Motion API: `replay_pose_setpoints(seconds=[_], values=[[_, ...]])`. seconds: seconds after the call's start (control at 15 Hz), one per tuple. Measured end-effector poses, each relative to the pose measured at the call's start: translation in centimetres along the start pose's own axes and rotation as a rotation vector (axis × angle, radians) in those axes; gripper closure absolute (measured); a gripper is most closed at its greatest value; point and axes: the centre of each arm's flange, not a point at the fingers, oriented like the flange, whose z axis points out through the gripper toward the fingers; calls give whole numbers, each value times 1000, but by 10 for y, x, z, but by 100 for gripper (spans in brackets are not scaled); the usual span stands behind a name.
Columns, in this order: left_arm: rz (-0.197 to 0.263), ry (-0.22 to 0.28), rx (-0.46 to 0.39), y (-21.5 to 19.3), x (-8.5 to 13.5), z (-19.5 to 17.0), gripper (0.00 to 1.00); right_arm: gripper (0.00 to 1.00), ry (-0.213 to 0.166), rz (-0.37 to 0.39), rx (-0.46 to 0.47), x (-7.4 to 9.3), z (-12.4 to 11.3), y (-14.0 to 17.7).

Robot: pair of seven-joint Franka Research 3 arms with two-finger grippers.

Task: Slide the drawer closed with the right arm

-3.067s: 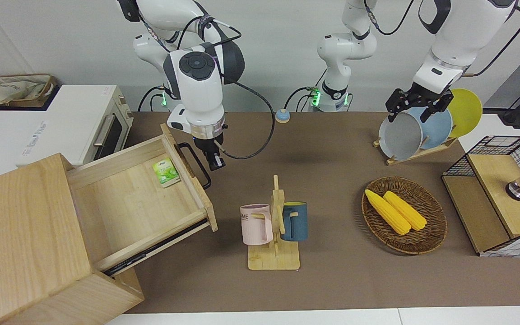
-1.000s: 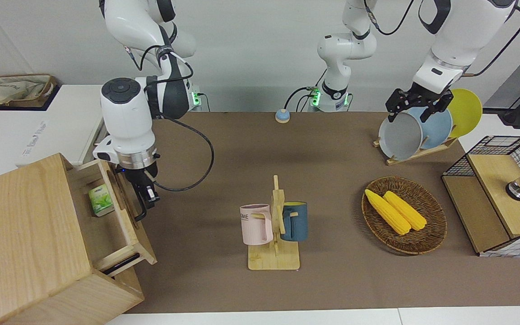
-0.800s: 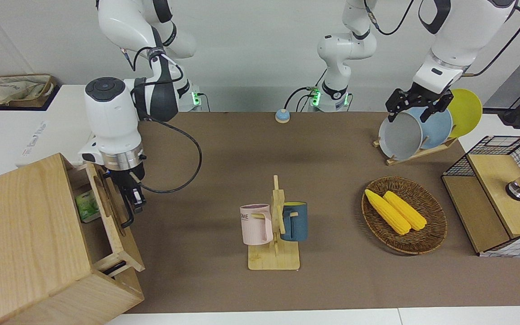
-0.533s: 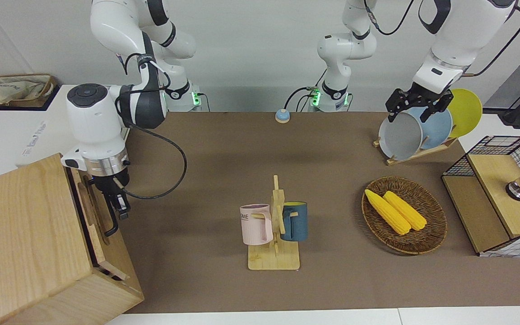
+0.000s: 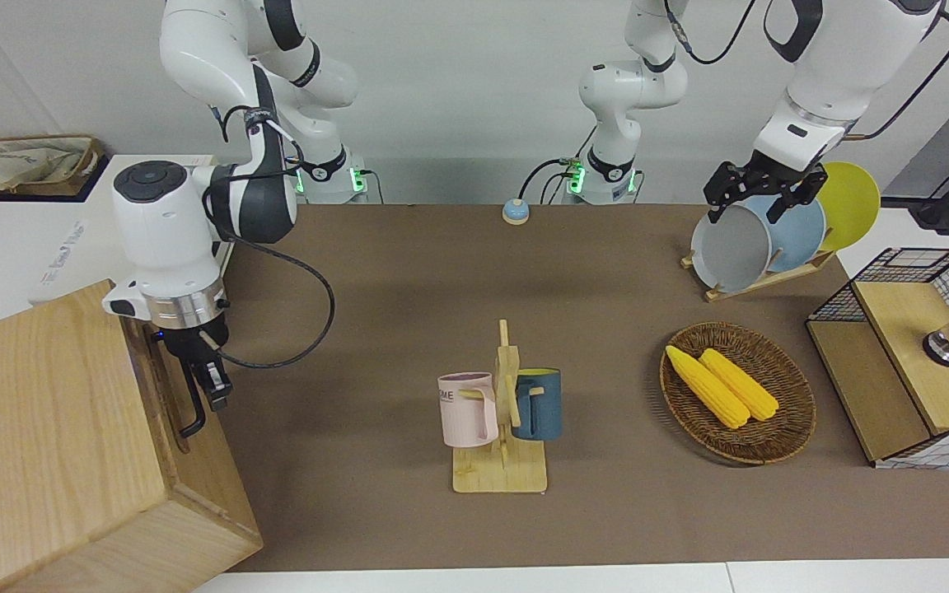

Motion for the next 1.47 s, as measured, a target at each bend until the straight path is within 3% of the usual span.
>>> replay_pose_setpoints(seconds=[0.2, 0.33, 0.6, 0.73, 0.93, 1.2, 1.47], values=[[0, 0, 0, 0, 0, 0, 0, 99, -3, -10, 7, -3, -1, -3], [0, 0, 0, 0, 0, 0, 0, 99, -20, -30, 17, -15, -5, -12], [0, 0, 0, 0, 0, 0, 0, 99, -85, -131, -41, -68, -27, -35], [0, 0, 0, 0, 0, 0, 0, 99, -116, -224, -86, -97, -47, -41], [0, 0, 0, 0, 0, 0, 0, 99, -195, -360, -129, -122, -77, -34], [0, 0, 0, 0, 0, 0, 0, 99, -272, -534, -156, -125, -118, -8], [0, 0, 0, 0, 0, 0, 0, 99, -339, -695, -155, -106, -156, 26]])
